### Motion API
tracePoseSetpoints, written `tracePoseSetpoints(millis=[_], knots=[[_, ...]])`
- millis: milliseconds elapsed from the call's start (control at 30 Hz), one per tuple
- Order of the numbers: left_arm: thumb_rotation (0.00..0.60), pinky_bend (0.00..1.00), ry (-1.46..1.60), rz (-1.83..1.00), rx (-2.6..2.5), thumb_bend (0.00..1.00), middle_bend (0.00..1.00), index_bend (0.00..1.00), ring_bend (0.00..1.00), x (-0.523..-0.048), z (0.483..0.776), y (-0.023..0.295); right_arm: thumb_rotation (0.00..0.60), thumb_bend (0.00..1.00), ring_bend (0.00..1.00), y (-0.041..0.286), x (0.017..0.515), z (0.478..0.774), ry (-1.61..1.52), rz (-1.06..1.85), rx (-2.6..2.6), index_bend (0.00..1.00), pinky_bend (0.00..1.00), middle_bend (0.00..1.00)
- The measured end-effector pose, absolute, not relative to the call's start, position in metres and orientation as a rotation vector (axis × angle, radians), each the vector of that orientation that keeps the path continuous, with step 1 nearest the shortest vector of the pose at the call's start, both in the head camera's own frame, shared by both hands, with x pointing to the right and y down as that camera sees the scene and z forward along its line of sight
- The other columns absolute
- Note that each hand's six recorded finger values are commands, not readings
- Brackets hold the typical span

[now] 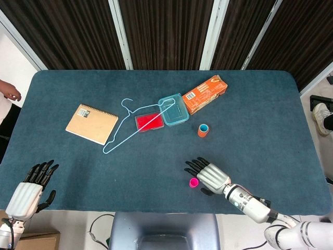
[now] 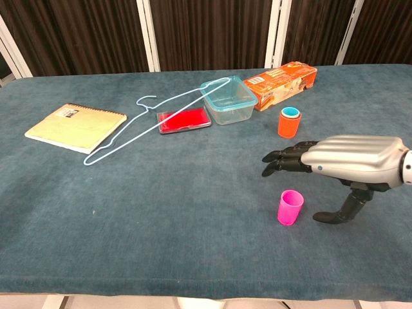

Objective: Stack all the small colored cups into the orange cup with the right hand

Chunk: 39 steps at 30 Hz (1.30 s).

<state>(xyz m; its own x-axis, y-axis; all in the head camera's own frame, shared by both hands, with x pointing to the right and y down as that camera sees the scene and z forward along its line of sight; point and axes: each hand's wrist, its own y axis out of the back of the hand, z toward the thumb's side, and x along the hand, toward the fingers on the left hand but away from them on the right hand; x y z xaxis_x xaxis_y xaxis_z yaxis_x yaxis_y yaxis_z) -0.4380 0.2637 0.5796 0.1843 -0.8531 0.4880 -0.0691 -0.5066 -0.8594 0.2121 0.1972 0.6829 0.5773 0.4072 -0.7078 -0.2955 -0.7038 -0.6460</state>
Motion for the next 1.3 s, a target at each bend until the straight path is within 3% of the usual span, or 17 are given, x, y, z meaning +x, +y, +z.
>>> tracePoseSetpoints(millis=[233,433,700,1067,1300], knots=[[0.600,0.09,0.879,-1.397,-1.748,0.46,0.00,0.00,0.00,-0.440,0.580,0.263,0.600,0.44,0.00,0.198,0.203,0.693,-0.116,1.163,-2.035,0.51,0.00,0.03],[0.600,0.09,0.882,-1.394,-1.748,0.46,0.00,0.00,0.00,-0.440,0.579,0.264,0.600,0.45,0.00,0.199,0.197,0.696,-0.134,1.153,-2.048,0.54,0.00,0.05],[0.600,0.09,0.878,-1.397,-1.750,0.46,0.00,0.00,0.00,-0.439,0.580,0.261,0.600,0.44,0.00,0.190,0.195,0.690,-0.226,1.130,-2.035,0.66,0.00,0.12],[0.600,0.09,0.860,-1.396,-1.752,0.46,0.00,0.00,0.00,-0.437,0.582,0.263,0.600,0.44,0.00,0.141,0.192,0.681,-0.450,1.120,-1.959,0.67,0.01,0.13],[0.600,0.09,0.858,-1.402,-1.750,0.46,0.00,0.00,0.00,-0.437,0.583,0.264,0.600,0.44,0.00,0.053,0.205,0.684,-0.695,1.247,-1.742,0.67,0.01,0.14]])
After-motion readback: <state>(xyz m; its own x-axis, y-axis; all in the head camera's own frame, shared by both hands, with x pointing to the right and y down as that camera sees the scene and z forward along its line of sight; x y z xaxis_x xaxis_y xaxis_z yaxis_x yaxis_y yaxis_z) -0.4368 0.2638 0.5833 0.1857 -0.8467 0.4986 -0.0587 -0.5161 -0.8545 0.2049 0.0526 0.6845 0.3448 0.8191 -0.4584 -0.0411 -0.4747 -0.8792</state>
